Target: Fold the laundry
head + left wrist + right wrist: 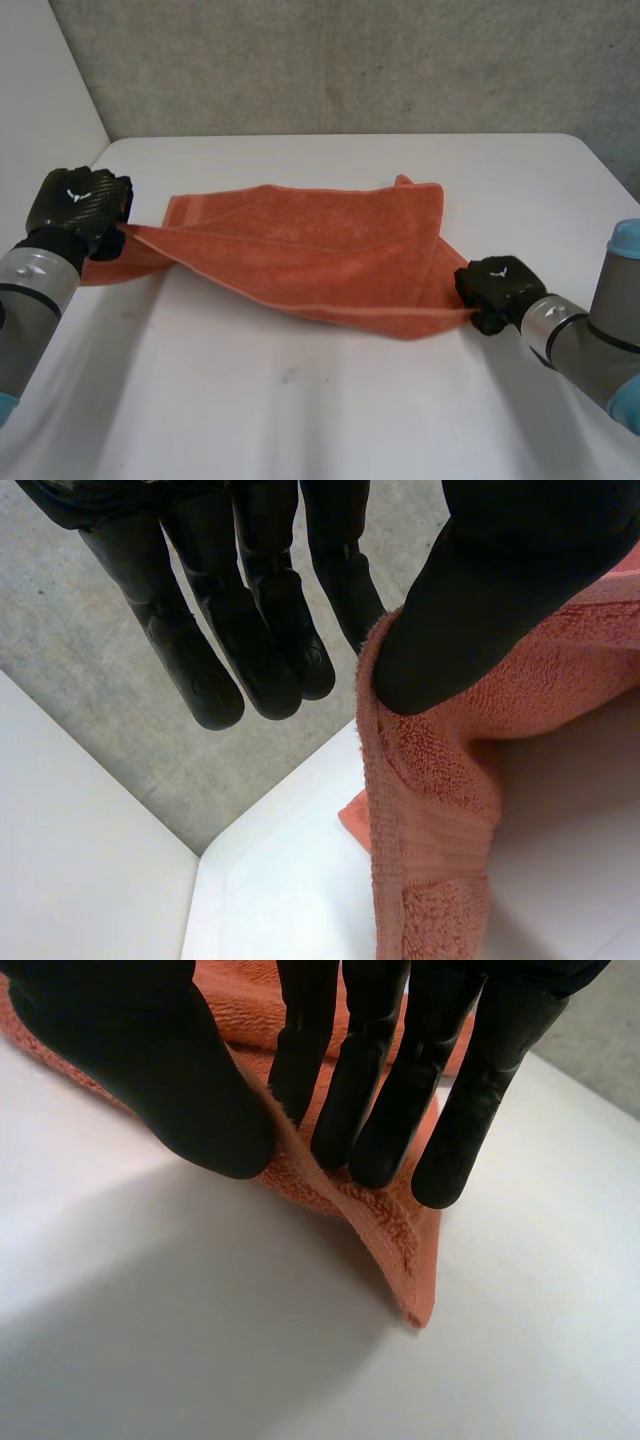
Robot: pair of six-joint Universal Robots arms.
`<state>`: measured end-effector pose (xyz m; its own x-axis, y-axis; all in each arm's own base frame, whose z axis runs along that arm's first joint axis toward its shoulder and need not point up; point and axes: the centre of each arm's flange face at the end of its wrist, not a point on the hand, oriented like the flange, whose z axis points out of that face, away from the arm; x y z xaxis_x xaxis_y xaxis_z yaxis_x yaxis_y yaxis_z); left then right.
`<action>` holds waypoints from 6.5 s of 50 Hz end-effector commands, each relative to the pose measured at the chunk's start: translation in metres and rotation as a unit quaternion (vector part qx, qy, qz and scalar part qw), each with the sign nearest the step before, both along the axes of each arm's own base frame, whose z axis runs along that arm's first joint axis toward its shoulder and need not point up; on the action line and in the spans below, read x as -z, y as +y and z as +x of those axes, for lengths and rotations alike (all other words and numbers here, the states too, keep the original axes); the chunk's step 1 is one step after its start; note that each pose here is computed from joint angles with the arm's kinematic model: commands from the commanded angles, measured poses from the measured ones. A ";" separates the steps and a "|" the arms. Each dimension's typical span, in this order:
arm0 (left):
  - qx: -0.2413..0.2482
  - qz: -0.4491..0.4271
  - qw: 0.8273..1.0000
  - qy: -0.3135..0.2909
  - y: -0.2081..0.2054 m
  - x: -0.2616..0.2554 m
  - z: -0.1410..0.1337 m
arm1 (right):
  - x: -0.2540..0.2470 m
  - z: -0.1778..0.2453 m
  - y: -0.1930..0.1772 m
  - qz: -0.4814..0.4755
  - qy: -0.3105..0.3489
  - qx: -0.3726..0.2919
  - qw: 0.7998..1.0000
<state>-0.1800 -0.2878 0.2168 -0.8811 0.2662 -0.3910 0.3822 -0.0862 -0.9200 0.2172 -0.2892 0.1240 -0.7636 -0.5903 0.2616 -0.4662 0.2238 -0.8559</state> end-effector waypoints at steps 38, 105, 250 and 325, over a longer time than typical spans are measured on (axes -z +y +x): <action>0.014 0.135 0.987 -0.092 -0.030 0.021 -0.007 | -0.115 -0.032 -0.017 -0.004 0.141 0.008 0.990; 0.024 0.202 0.947 -0.250 0.048 0.031 0.012 | -0.091 -0.054 0.035 0.090 0.281 -0.053 0.954; 0.055 0.057 0.997 0.013 -0.006 0.066 -0.059 | -0.060 -0.181 -0.122 -0.085 0.156 0.269 0.946; 0.125 0.030 0.991 0.025 0.026 0.045 -0.105 | -0.006 0.020 0.014 -0.031 -0.072 0.013 0.997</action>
